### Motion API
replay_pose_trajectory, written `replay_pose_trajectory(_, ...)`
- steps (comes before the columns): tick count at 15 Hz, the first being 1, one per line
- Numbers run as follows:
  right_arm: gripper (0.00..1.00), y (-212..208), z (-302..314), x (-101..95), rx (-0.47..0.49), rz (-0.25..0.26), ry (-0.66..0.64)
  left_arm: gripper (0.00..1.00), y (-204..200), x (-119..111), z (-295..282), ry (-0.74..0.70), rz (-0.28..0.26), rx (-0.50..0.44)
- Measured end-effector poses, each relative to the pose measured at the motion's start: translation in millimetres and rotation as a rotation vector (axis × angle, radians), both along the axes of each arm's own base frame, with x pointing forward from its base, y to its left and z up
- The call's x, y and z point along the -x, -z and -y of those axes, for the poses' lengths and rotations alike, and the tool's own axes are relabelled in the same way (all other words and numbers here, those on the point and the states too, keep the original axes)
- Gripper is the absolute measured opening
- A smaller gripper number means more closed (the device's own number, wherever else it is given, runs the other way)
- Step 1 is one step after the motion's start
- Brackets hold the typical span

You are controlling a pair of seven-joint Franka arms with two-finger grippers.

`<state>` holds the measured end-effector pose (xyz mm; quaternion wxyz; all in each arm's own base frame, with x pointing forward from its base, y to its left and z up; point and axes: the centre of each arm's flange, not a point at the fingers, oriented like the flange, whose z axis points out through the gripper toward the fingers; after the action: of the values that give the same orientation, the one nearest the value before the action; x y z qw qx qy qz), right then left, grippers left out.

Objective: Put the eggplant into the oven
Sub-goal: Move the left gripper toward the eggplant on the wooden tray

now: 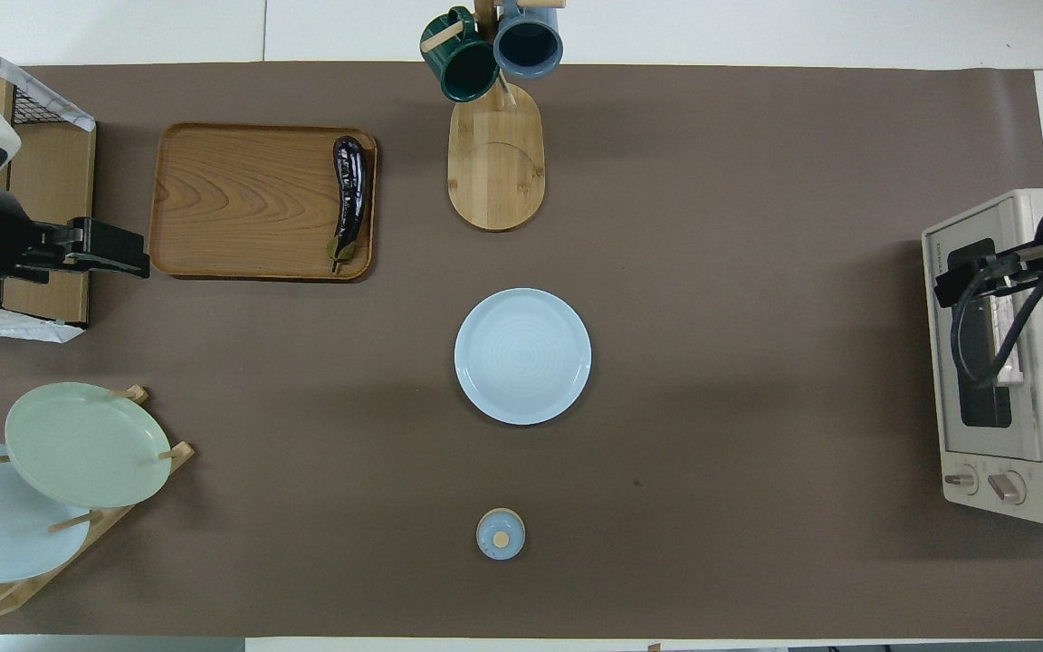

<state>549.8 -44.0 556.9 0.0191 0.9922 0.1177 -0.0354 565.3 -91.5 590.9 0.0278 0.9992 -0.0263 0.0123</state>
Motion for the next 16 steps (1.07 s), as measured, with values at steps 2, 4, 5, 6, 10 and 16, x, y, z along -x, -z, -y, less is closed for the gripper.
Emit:
replay_pose_trajectory(2, 0.32, 15.0, 23.8, 10.5, -0.005, -0.008, 0.005, 1.00, 33.6, -19.7, 18.1, 0.012, 0.000, 0.024)
replay_pose_trajectory(4, 0.10, 19.8, 26.4, 16.8, -0.002, -0.013, 0.064, 1.00, 76.0, -39.3, 42.1, 0.015, -0.006, 0.044)
replay_pose_trajectory(5, 0.01, 20.7, 24.5, 18.4, 0.011, -0.014, 0.117, 1.00, 96.1, -47.0, 56.0, 0.015, -0.009, 0.058)
replay_pose_trajectory(6, 0.01, 23.1, 23.5, 19.8, 0.033, -0.018, 0.155, 1.00, 114.0, -53.2, 69.2, 0.019, -0.007, 0.069)
replay_pose_trajectory(10, 0.01, 51.4, 34.7, 22.1, 0.077, -0.005, 0.298, 1.00, 168.7, -68.0, 106.2, 0.047, 0.007, 0.080)
replay_pose_trajectory(16, 0.01, 73.0, 48.1, 25.8, 0.160, 0.001, 0.305, 1.00, 224.4, -89.9, 136.5, 0.096, 0.009, 0.052)
